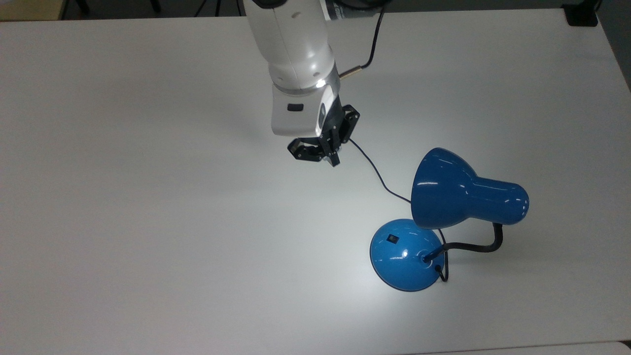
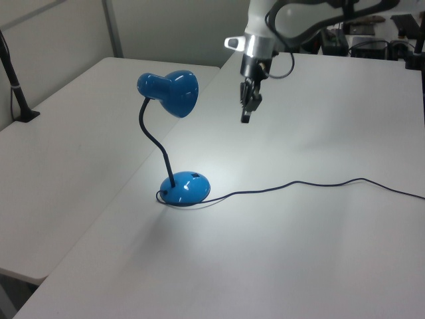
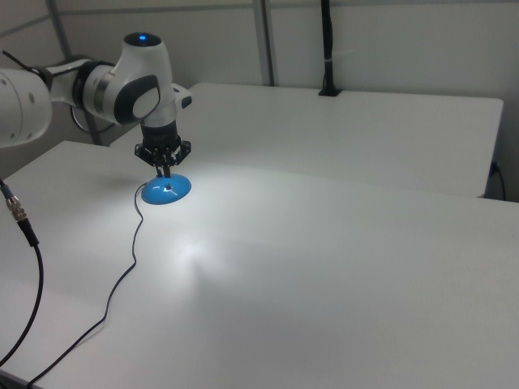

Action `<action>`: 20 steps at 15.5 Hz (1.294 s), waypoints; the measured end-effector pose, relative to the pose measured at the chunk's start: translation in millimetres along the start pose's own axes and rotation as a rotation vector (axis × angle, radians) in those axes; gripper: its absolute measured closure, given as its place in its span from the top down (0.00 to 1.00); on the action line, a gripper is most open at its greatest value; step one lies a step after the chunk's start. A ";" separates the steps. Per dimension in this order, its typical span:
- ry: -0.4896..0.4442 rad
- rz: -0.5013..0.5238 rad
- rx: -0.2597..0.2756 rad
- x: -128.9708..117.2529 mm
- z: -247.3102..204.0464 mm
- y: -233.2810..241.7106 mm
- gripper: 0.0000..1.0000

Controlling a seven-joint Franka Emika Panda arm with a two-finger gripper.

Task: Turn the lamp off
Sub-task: 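Lower the gripper onto the black switch on the lamp base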

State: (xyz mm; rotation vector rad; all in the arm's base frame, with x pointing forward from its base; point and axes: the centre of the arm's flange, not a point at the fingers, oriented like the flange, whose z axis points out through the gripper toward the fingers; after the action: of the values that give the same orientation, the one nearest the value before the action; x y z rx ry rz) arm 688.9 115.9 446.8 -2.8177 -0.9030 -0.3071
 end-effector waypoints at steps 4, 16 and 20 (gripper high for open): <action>0.049 -0.056 -0.046 33.0 50.1 -22.6 0.01; 0.128 -0.097 -0.119 64.7 110.7 -27.8 0.01; 0.156 -0.114 -0.146 70.1 139.0 -34.2 0.01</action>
State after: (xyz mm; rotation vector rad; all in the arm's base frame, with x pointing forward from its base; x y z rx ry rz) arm 744.6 212.8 333.1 -2.8266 -1.0474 -0.6232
